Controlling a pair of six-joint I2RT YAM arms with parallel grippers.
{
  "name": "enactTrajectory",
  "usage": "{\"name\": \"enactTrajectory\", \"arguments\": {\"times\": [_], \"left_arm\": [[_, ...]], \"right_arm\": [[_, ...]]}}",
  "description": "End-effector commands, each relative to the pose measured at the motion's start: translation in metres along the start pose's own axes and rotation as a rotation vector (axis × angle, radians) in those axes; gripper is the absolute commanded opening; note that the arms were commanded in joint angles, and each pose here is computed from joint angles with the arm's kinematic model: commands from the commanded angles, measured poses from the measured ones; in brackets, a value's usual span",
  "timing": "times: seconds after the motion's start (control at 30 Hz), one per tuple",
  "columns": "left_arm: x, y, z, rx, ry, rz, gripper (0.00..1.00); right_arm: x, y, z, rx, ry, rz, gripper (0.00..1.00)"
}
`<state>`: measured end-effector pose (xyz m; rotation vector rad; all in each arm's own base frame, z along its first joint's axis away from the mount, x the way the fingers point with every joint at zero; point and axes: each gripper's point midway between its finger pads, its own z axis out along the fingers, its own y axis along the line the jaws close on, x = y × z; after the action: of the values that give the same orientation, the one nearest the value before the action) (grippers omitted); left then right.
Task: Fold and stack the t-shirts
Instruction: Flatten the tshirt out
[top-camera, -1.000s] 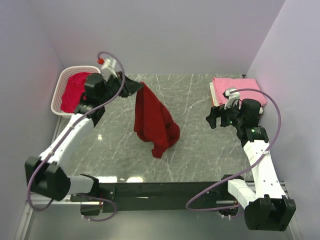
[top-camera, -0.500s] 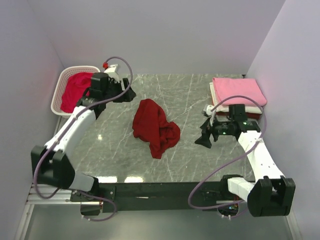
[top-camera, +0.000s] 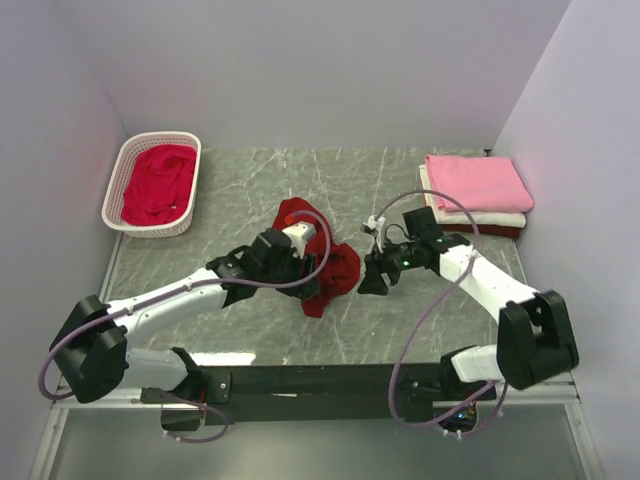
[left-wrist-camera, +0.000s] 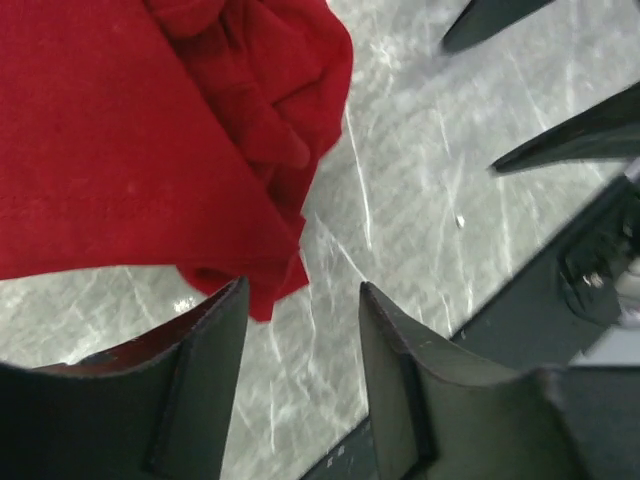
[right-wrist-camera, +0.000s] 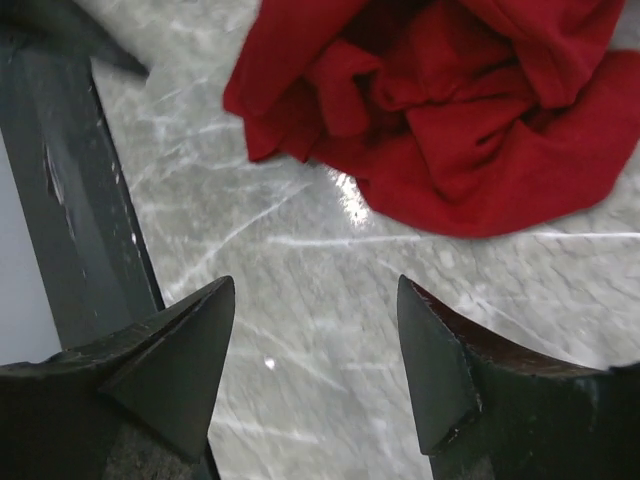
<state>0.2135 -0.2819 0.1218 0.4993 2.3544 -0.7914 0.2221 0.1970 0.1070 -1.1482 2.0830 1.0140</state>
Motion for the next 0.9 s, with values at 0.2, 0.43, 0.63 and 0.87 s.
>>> {"name": "enactTrajectory", "arguments": {"times": [0.2,0.43,0.63,0.87], "left_arm": [[-0.027,-0.001,0.032,-0.282,-0.142,0.015,0.53],[-0.016,0.023,0.044,-0.490,-0.113,0.047,0.53],[-0.008,0.041,0.050,-0.579,-0.099,0.059,0.48],[-0.010,0.042,0.047,-0.584,-0.131,0.033,0.15]], "right_arm": [[-0.020,-0.024,0.031,0.098,0.045,0.135,0.71],[-0.009,-0.032,0.052,0.179,0.134,0.131,0.71],[-0.005,-0.050,0.063,0.256,0.172,0.179,0.71],[0.004,-0.050,0.082,0.244,0.237,0.206,0.64]]}}
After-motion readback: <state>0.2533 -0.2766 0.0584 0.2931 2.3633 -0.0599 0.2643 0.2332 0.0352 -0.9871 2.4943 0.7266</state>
